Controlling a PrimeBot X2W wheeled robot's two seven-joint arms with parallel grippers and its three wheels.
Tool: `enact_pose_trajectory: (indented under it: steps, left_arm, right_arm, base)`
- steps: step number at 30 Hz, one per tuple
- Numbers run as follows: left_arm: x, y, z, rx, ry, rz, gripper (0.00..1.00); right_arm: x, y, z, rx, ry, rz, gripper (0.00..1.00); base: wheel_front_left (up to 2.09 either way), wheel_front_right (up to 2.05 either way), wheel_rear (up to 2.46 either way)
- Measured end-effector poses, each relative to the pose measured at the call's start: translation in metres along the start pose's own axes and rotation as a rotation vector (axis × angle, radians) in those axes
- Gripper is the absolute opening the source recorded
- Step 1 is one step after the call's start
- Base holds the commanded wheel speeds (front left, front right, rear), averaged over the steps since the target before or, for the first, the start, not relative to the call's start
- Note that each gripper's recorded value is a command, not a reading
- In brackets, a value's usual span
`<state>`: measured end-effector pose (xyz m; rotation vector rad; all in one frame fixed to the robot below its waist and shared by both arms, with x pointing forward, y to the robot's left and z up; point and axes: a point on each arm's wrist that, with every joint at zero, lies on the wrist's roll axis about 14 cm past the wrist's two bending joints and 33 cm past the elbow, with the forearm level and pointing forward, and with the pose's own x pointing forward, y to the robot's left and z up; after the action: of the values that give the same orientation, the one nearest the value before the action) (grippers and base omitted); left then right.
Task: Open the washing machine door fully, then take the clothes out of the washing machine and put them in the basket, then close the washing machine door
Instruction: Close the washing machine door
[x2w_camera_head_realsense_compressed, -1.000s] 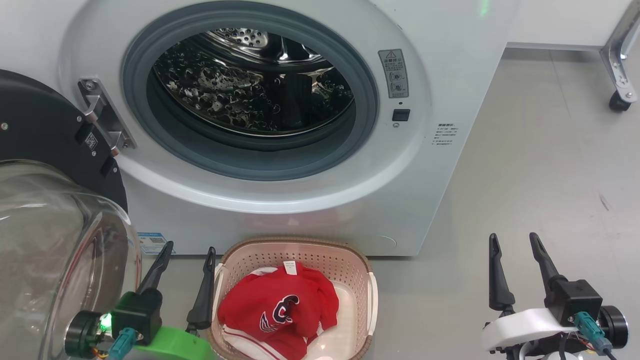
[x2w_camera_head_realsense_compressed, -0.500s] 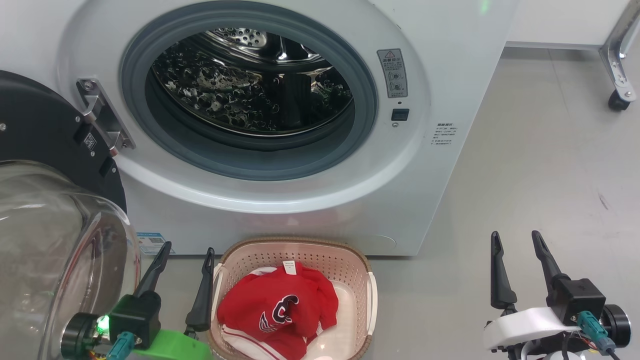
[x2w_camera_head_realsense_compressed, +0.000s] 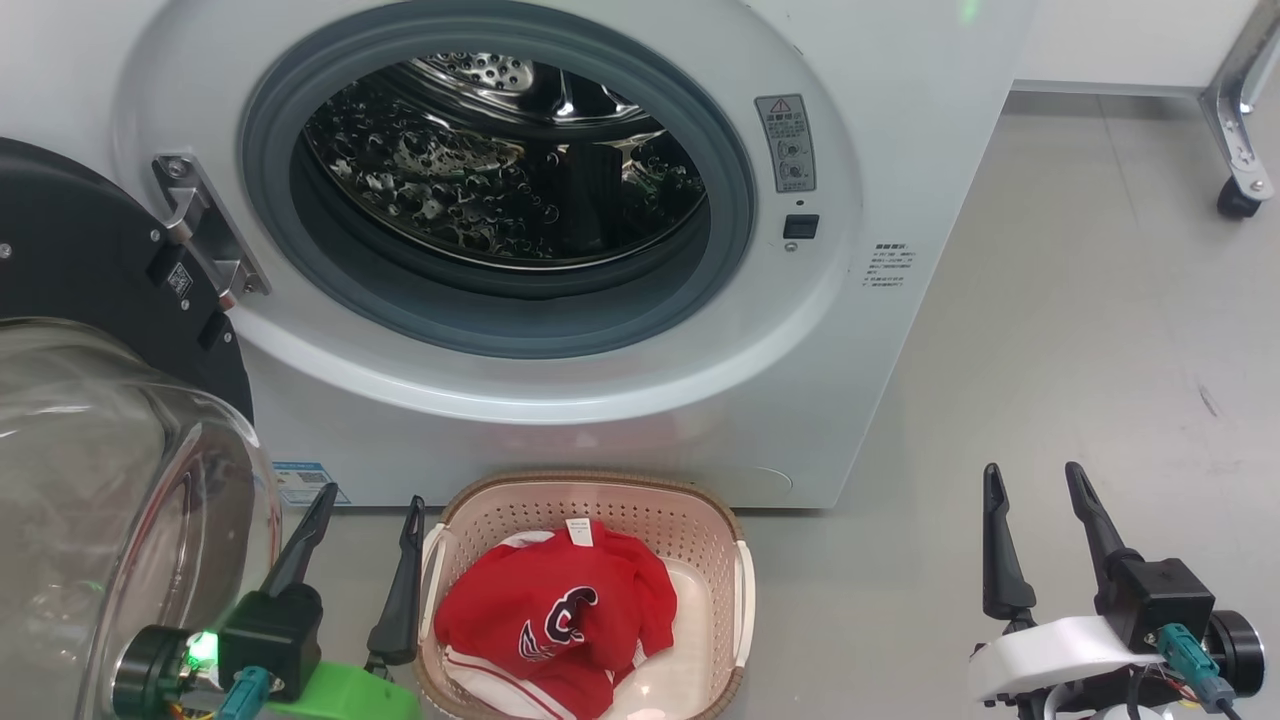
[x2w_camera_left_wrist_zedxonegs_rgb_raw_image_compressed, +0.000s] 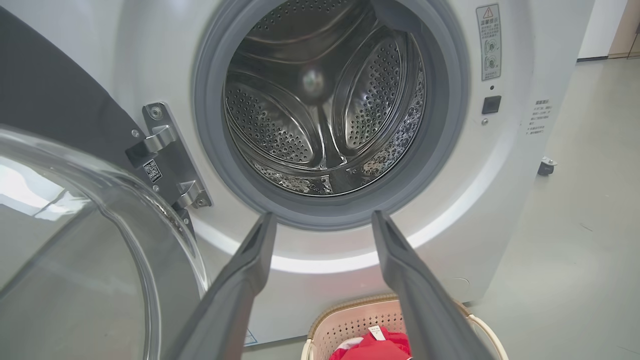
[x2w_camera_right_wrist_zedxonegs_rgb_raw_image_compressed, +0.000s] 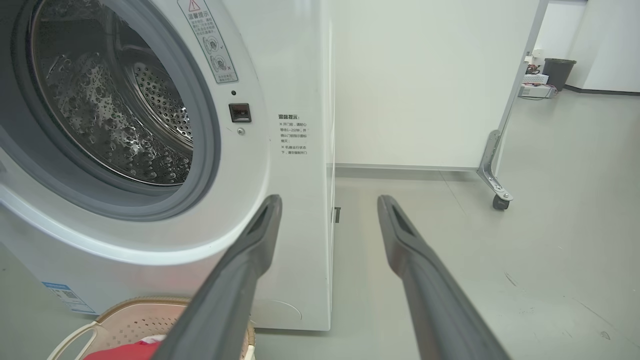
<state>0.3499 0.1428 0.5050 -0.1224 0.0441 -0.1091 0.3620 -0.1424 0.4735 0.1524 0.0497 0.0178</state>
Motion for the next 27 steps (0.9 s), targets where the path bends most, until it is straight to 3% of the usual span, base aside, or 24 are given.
enact_pose_trajectory:
  steps: [27]
  left_arm:
    - [-0.0008,0.0005,0.0025,-0.001,0.009,0.017,1.0]
  right_arm:
    - [0.0031,0.0022,-0.0017,-0.002,0.011,0.007,1.0]
  base:
    - [-0.89,0.89,0.0]
